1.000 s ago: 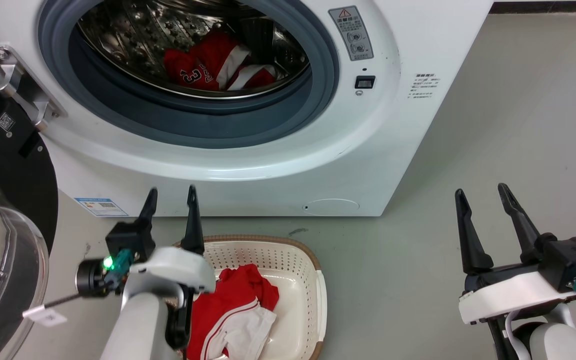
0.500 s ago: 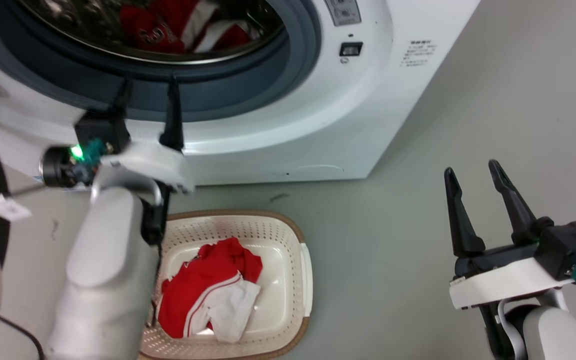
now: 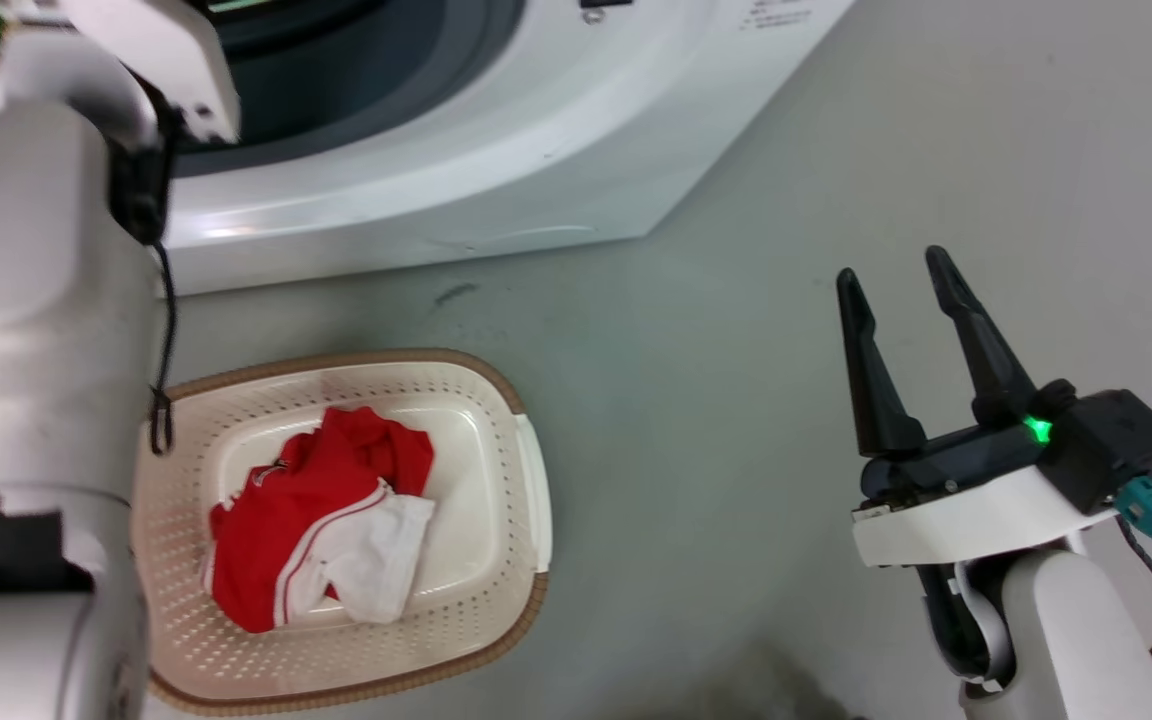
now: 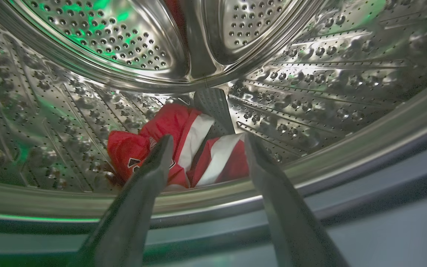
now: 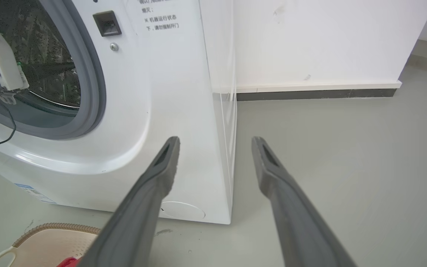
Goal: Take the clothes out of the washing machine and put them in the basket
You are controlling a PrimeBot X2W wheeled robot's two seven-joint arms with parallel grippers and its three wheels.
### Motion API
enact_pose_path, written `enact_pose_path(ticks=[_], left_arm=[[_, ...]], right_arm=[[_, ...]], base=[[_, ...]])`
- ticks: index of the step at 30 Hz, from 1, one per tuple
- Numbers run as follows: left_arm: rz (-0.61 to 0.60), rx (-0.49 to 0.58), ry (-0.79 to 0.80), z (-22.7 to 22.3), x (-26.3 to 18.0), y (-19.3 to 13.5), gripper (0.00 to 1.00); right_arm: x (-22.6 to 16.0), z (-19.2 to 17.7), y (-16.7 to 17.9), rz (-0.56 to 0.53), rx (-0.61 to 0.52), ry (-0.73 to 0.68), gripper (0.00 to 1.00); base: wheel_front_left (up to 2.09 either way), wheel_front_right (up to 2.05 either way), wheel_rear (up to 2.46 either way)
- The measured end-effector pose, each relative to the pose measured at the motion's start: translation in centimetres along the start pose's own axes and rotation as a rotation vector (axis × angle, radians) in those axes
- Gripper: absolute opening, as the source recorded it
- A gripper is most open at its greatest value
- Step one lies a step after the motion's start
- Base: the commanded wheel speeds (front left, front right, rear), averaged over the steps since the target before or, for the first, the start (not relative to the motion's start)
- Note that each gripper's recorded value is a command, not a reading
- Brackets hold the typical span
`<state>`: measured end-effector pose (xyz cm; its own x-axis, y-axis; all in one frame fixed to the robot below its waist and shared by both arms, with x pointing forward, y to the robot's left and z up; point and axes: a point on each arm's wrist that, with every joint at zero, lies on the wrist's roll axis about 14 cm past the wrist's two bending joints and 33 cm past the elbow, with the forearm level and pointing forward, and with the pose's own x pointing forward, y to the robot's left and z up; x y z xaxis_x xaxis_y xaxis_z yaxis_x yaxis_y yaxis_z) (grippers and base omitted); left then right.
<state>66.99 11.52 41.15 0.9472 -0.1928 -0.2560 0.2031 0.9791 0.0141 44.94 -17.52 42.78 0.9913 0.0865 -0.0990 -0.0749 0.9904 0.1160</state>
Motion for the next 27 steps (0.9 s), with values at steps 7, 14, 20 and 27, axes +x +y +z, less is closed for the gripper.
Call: enact_pose_path(ticks=[7, 14, 20, 27], left_arm=[[-0.019, 0.004, 0.161, -1.8, 4.6, -0.3, 1.0], [-0.02, 0.002, 0.356, -4.2, 7.2, -0.3, 1.0], [-0.006, 0.033, 0.519, -6.4, 8.6, 0.3, 1.0], [-0.003, 0.045, 0.663, -9.4, 9.7, -0.2, 1.0]], right_arm=[[0.0, -2.3, -0.6, -0.014, 0.02, 0.051, 1.0], [-0.7, -3.4, -2.0, -0.056, 0.034, 0.089, 1.0], [-1.4, -4.0, -3.0, -0.091, 0.04, 0.112, 1.0], [-2.2, -4.7, -3.9, -0.128, 0.05, 0.144, 1.0]], base=[[0.0, 0.0, 0.0], [0.0, 0.0, 0.0], [0.0, 0.0, 0.0], [0.0, 0.0, 0.0]])
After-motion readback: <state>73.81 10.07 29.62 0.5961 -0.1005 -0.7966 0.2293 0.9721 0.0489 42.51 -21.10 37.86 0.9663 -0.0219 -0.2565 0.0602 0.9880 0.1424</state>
